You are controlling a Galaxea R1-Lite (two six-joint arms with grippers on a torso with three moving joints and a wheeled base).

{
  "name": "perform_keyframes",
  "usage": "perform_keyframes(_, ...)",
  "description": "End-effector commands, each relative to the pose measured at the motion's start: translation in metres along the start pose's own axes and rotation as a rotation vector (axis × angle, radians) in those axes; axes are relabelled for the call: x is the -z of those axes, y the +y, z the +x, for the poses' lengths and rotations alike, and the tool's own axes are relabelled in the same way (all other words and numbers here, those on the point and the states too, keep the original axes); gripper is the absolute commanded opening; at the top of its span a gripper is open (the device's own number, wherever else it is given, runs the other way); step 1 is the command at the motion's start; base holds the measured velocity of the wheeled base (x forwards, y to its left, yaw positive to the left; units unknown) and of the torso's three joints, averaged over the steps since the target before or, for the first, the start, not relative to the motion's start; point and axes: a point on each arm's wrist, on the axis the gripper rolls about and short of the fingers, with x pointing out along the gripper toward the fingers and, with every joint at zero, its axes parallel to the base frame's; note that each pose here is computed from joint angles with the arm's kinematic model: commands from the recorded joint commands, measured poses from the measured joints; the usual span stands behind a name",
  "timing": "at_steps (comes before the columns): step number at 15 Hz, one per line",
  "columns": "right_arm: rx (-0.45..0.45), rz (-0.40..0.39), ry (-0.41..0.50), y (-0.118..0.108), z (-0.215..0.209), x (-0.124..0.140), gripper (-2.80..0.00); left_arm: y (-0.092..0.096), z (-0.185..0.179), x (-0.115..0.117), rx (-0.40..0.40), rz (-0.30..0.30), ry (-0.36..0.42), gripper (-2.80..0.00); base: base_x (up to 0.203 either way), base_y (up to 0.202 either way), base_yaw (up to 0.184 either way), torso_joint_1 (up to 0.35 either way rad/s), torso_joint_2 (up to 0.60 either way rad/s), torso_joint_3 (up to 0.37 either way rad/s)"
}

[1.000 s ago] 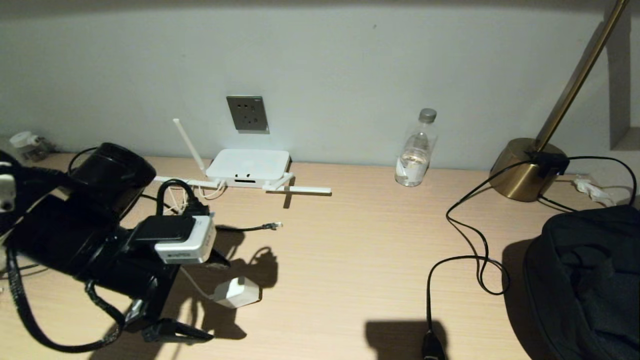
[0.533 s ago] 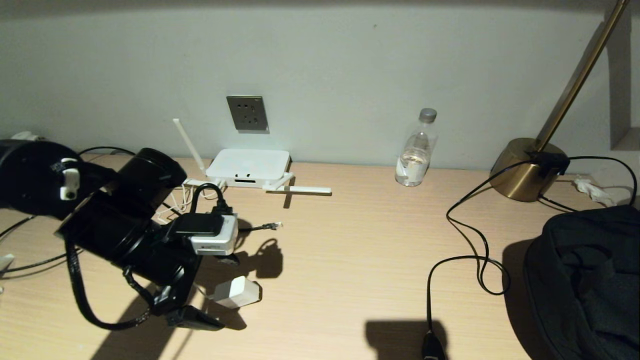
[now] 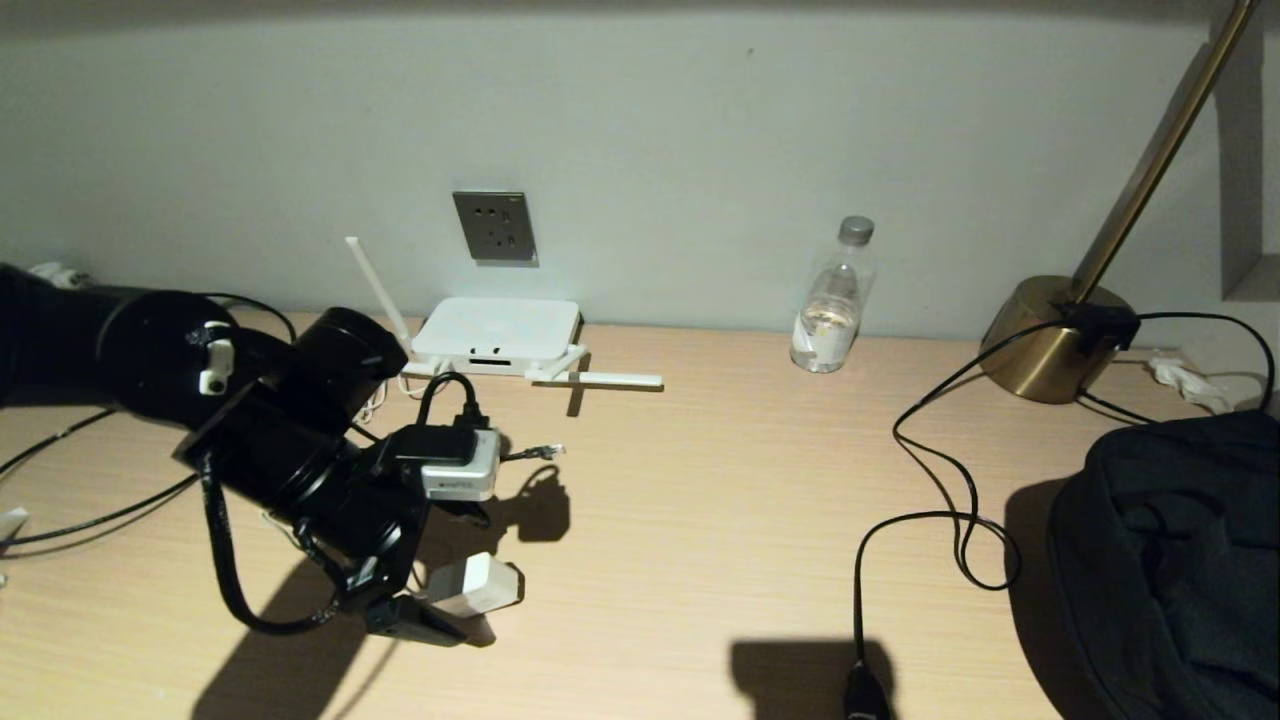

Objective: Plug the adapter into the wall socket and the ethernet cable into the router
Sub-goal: Pick up plug

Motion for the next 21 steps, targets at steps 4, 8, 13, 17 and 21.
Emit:
perform_keyframes(4,0.0,-0.001,0.0,0.0,0.0,0.0,-2.8,0.0,0.002,0.002,0.003,-0.008,0.031,0.0,0.0,0.0,0.0,0.0,0.0,0.0)
perform_keyframes(8,0.0,-0.001,0.0,0.0,0.0,0.0,-2.8,0.001,0.004,-0.002,-0.002,-0.004,0.03,0.0,0.0,0.0,0.0,0.0,0.0,0.0)
perform_keyframes(13,0.0,-0.001,0.0,0.0,0.0,0.0,-2.8,0.004,0.012,-0.004,0.006,-0.002,0.055,0.0,0.0,0.0,0.0,0.0,0.0,0.0)
perform_keyframes(17,0.0,-0.001,0.0,0.0,0.0,0.0,-2.8,0.007,0.013,-0.005,-0.003,-0.003,0.058,0.0,0.0,0.0,0.0,0.0,0.0,0.0)
perform_keyframes(21,0.0,-0.001,0.0,0.0,0.0,0.0,-2.8,0.01,0.011,-0.012,-0.017,-0.005,0.046,0.0,0.0,0.0,0.0,0.0,0.0,0.0)
